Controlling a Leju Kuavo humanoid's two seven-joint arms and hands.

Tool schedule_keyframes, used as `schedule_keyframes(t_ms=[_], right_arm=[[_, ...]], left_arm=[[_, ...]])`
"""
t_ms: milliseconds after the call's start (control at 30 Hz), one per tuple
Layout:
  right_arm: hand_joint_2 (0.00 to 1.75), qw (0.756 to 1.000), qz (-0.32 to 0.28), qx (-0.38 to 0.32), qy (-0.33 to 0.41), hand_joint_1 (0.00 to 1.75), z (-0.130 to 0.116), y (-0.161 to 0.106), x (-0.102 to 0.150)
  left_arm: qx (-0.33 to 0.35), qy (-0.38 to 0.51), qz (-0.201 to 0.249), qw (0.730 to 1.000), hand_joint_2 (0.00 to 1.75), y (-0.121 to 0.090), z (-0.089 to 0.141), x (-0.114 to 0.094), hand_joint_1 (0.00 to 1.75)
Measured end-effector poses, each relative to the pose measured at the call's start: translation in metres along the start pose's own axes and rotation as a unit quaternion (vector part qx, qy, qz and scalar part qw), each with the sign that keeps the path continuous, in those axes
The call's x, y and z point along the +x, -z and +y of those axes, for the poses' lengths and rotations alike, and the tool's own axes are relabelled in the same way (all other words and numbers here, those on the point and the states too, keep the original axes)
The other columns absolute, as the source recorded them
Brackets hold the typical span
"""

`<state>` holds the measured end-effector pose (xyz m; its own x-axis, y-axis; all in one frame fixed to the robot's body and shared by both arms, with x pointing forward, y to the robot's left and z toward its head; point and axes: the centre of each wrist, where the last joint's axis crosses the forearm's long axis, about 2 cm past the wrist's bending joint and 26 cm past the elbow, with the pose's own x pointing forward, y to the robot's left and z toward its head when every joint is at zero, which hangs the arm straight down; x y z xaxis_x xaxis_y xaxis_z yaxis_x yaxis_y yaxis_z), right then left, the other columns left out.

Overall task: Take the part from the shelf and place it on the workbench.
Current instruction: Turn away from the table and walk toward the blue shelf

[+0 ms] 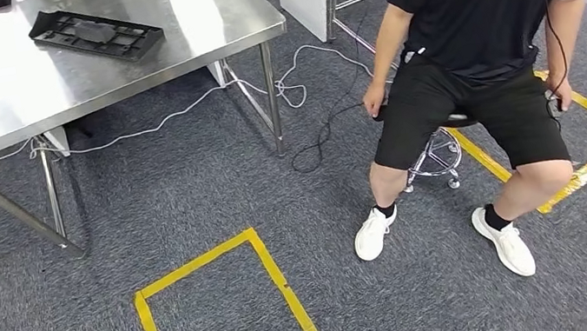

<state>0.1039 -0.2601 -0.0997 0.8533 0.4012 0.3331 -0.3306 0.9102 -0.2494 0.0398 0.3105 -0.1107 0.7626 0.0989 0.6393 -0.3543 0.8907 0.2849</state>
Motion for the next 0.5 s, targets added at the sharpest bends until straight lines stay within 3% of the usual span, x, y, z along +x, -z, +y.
schedule_keyframes(t_ms=[500], right_arm=[[0.0,0.999,-0.015,0.0,-0.049,0.0,-0.012,0.005,0.032]], left_arm=[[0.045,0.028,0.024,0.998,0.0,-0.002,0.005,-0.004,0.0]])
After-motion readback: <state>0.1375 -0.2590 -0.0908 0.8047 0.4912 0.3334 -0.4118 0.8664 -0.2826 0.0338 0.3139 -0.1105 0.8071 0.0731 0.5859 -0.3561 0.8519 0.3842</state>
